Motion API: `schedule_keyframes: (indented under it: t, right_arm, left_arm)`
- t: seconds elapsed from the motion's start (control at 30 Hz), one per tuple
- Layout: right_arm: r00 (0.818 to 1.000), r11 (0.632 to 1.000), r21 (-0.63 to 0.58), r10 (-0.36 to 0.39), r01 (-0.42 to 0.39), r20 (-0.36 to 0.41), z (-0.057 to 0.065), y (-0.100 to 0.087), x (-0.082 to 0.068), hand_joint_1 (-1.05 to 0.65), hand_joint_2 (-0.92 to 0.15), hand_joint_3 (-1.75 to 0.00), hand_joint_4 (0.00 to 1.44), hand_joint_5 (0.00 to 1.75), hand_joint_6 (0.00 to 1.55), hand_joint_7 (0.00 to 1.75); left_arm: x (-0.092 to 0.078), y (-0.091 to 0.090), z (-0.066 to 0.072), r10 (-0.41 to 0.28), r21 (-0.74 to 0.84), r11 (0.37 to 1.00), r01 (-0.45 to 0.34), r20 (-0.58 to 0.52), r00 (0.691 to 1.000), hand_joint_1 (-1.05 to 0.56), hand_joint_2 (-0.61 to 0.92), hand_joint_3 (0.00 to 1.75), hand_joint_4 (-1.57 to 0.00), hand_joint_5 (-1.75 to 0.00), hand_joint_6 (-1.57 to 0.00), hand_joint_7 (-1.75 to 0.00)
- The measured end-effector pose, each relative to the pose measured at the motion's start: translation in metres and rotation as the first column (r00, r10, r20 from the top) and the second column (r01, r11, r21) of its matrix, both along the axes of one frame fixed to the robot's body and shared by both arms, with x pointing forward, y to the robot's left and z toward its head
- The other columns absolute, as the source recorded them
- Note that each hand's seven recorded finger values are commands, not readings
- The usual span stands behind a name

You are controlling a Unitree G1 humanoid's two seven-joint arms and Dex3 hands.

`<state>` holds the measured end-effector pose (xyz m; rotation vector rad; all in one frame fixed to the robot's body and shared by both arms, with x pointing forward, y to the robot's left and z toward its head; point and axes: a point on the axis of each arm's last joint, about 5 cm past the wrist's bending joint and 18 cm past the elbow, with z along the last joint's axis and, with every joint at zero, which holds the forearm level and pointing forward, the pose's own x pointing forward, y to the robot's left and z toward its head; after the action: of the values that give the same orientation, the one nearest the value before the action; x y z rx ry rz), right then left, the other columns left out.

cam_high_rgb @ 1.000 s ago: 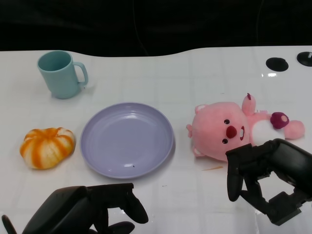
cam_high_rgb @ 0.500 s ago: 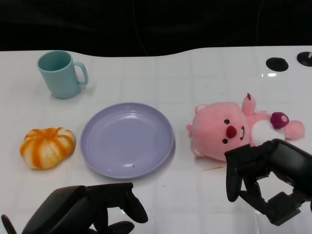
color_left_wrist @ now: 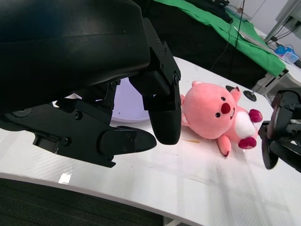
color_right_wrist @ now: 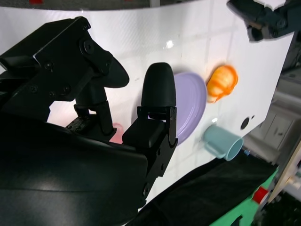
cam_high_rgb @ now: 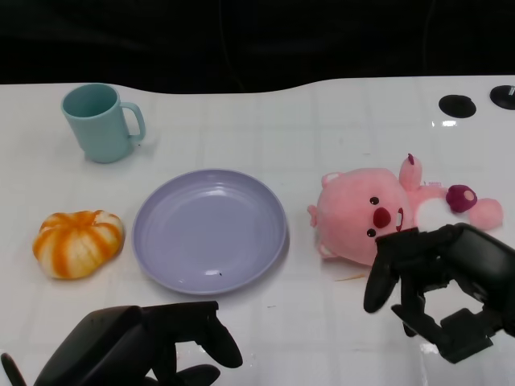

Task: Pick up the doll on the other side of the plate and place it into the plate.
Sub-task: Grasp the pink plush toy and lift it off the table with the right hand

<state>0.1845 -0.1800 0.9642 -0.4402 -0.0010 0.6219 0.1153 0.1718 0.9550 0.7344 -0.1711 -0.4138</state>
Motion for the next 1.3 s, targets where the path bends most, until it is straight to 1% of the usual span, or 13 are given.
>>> schedule_keyframes:
  t: [0.03,0.17,0.23,0.33,0.4,0.57,0.63,0.7,0.8,1.0,1.1,1.17,1.3]
  right_arm:
    - [1.0,1.0,0.004,-0.021,0.021,-0.009,0.0,0.001,0.0,-0.05,-0.6,-0.86,0.6,1.32,0.59,0.9]
    - [0.995,0.995,0.013,-0.101,0.101,-0.012,0.001,0.003,0.0,-0.17,-0.85,-0.33,0.58,1.23,0.49,0.75]
    - [0.99,0.99,0.014,-0.142,0.142,-0.006,0.002,0.004,0.001,-0.22,-0.91,-0.2,0.54,1.21,0.4,0.68]
    - [0.981,0.981,0.016,-0.193,0.193,-0.005,0.003,0.003,0.002,-0.27,-0.92,-0.16,0.51,1.22,0.32,0.62]
    - [0.976,0.976,0.015,-0.217,0.217,-0.005,0.003,0.003,0.003,-0.34,-0.92,-0.13,0.45,1.27,0.25,0.57]
    - [0.961,0.96,-0.029,-0.277,0.278,0.017,0.006,0.002,0.005,-0.38,-0.92,-0.05,0.4,1.27,0.21,0.52]
    - [0.956,0.953,-0.078,-0.289,0.292,0.046,0.009,0.0,0.007,-0.42,-0.92,-0.03,0.37,1.25,0.2,0.51]
    - [0.95,0.936,-0.163,-0.304,0.312,0.069,0.013,-0.003,0.009,-0.45,-0.91,-0.02,0.33,1.23,0.17,0.48]
    - [0.945,0.91,-0.256,-0.316,0.326,0.083,0.016,-0.005,0.012,-0.49,-0.9,-0.01,0.32,1.18,0.16,0.42]
    - [0.949,0.847,-0.428,-0.272,0.315,0.161,0.019,-0.001,0.013,-0.56,-0.9,0.0,0.4,0.91,0.21,0.23]
    - [0.954,0.828,-0.474,-0.242,0.299,0.178,0.021,0.002,0.014,-0.59,-0.91,-0.01,0.45,0.64,0.24,0.11]
    - [0.959,0.807,-0.518,-0.219,0.283,0.181,0.022,0.004,0.016,-0.61,-0.92,-0.03,0.44,0.51,0.25,0.07]
    - [0.97,0.772,-0.586,-0.187,0.244,0.158,0.024,0.007,0.02,-0.65,-0.92,-0.07,0.4,0.43,0.27,0.06]
  left_arm:
    - [0.0,0.0,0.0,0.0,0.0,1.0,0.0,0.0,1.0,-0.21,0.92,0.41,-0.62,-1.71,-0.69,-0.98]
    - [0.0,0.0,0.0,0.001,0.001,1.0,-0.001,0.0,1.0,-0.21,0.92,0.41,-0.62,-1.7,-0.7,-0.98]
    - [0.0,0.001,0.0,0.002,0.002,1.0,-0.002,0.0,1.0,-0.21,0.92,0.41,-0.62,-1.7,-0.7,-0.97]
    - [0.0,0.001,0.0,0.006,0.003,1.0,-0.006,0.001,1.0,-0.21,0.92,0.41,-0.62,-1.71,-0.7,-0.97]
    - [0.0,0.002,0.0,0.006,0.004,1.0,-0.006,0.0,1.0,-0.22,0.92,0.41,-0.62,-1.7,-0.7,-0.96]
    - [0.0,0.002,0.0,0.005,0.004,1.0,-0.005,-0.001,1.0,-0.21,0.92,0.41,-0.61,-1.67,-0.7,-0.97]
    - [0.0,0.002,0.0,0.002,0.004,1.0,-0.002,-0.004,1.0,-0.21,0.92,0.41,-0.61,-1.67,-0.7,-0.97]
    - [0.0,0.002,0.0,0.002,0.003,1.0,-0.002,-0.005,1.0,-0.21,0.92,0.41,-0.62,-1.67,-0.7,-0.97]
    - [0.0,0.002,0.0,0.002,0.004,1.0,-0.002,-0.005,1.0,-0.21,0.92,0.4,-0.62,-1.67,-0.7,-0.96]
    - [0.0,0.003,0.001,0.003,0.005,1.0,-0.003,-0.005,1.0,-0.2,0.92,0.41,-0.63,-1.67,-0.7,-0.96]
    - [0.001,0.003,0.001,0.003,0.005,1.0,-0.003,-0.004,1.0,-0.21,0.91,0.42,-0.63,-1.67,-0.71,-0.96]
    - [0.001,0.003,0.001,0.003,0.005,1.0,-0.003,-0.002,1.0,-0.21,0.91,0.41,-0.63,-1.67,-0.71,-0.96]
    - [0.002,0.002,0.001,0.003,0.004,1.0,-0.003,-0.002,1.0,-0.21,0.92,0.41,-0.63,-1.68,-0.7,-0.96]
